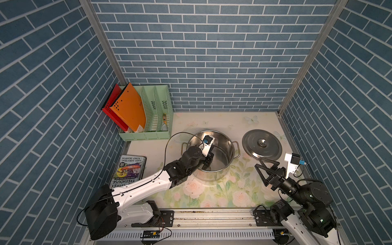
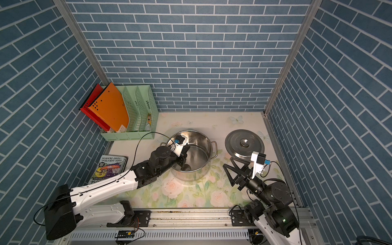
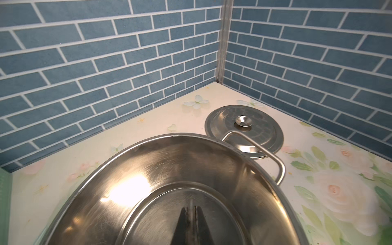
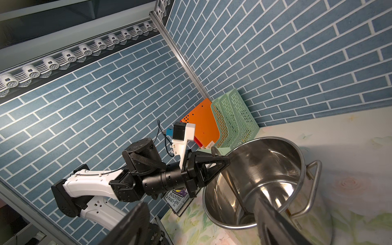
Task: Stir the soup with a spoon
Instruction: Stir the soup in the pan with a stick.
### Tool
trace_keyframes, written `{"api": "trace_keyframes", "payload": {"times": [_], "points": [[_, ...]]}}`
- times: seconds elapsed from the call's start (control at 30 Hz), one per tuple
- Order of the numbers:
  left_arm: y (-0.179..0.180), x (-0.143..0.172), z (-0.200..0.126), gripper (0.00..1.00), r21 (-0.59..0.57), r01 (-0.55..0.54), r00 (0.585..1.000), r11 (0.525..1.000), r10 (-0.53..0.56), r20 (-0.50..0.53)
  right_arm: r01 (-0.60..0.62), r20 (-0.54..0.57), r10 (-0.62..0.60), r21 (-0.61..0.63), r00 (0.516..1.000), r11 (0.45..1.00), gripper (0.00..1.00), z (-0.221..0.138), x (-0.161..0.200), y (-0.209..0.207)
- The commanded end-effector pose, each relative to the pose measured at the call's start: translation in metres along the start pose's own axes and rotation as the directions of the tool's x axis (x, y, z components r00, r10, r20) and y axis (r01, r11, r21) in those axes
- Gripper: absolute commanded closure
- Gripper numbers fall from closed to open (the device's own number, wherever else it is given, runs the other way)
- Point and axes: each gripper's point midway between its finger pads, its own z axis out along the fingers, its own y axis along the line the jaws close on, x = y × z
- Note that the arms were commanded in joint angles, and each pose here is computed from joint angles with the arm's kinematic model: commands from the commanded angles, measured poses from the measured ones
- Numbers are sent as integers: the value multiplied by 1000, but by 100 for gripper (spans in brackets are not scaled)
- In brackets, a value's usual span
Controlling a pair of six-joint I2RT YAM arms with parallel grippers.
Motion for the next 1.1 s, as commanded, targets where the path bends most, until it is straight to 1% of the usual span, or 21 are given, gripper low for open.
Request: {"api": "trace_keyframes", "payload": {"times": [0.0, 0.07, 0.17, 0.43, 0.57, 0.67, 0.83, 0.97, 1.07], "points": [[37, 7, 2, 100, -169, -26, 999, 985, 19, -44, -8, 23, 8, -29, 1000, 1000, 19, -1, -8, 9], [50, 5, 6, 100, -212, -18, 999, 977, 9, -41, -7, 24, 8, -23, 1000, 1000, 19, -3, -8, 9], [56, -3, 17, 100, -219, 4, 1000, 976, -8, -14, -6, 26, 7, -19, 1000, 1000, 19, -5, -8, 9], [27, -48, 66, 100, -91, 46, 995, 995, -38, 91, -6, 34, 6, -14, 999, 1000, 19, -10, -10, 11], [6, -71, 81, 100, -3, 60, 989, 998, -59, 138, -7, 36, 7, -5, 999, 1000, 19, -12, -11, 11], [-22, -82, 82, 100, 85, 45, 986, 995, -58, 157, -5, 37, 6, -6, 999, 1000, 19, -14, -11, 12], [-62, -75, 72, 100, 205, 28, 988, 978, -57, 141, -5, 36, 6, -5, 999, 1000, 19, -13, -9, 10], [-78, -62, 57, 100, 253, 36, 990, 967, -69, 121, -5, 36, 5, -14, 999, 1000, 19, -12, -9, 10], [-81, -54, 45, 100, 259, 38, 992, 965, -68, 108, -4, 35, 5, -15, 999, 1000, 19, -11, -9, 11]]}}
